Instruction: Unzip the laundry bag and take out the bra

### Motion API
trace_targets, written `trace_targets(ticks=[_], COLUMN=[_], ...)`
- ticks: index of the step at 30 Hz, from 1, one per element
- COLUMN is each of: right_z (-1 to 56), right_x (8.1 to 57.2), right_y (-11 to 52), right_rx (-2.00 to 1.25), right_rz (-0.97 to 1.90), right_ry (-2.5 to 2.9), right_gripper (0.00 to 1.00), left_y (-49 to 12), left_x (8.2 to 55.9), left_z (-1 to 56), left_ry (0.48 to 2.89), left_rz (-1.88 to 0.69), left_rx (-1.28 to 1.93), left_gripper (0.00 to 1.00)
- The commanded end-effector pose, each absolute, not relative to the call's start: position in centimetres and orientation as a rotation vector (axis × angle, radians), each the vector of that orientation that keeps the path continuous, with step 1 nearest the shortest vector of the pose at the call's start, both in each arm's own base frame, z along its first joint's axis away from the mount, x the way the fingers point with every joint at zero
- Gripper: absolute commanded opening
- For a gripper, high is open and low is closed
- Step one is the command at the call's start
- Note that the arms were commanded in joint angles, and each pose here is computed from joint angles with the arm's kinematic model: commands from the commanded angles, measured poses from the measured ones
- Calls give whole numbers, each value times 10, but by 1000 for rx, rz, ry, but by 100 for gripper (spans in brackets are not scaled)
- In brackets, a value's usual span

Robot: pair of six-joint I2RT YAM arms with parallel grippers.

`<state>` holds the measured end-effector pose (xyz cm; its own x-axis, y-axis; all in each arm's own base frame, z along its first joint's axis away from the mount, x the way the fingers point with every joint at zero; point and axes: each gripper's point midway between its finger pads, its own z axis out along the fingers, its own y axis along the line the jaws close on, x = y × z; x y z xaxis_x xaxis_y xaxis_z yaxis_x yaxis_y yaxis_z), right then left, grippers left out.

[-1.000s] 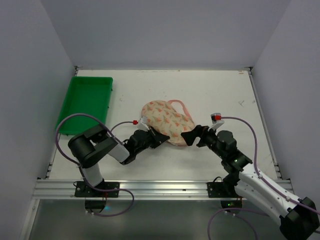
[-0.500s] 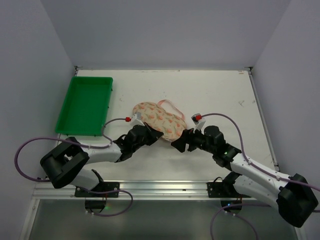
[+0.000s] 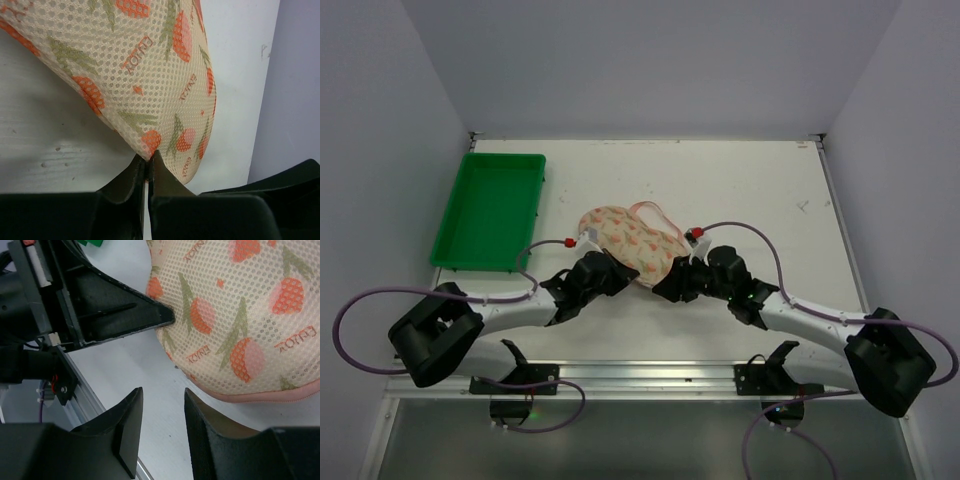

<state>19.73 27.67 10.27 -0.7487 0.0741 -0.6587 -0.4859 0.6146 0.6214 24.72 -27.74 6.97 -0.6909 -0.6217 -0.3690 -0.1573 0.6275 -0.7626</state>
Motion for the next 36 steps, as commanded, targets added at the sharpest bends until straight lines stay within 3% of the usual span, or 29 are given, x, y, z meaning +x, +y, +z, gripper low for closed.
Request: trace_targets(ticks=[1,22,36], right_z=[125,113,107], right_x=[206,208,207], right_y=[291,300,301], right_rx=[-307,-280,-261], right_rz=[1174,1192,1205], right_ry=[2108,2186,2214], right_gripper=[41,34,38], left_y=[-274,-279,-279], left_x=[255,258,257], left_z=[90,119,127], left_ry=[2151,2106,2101], left_rz=[-986,-1048,-1066], left_rx=[-657,-650,-633], left_gripper=[0,0,0])
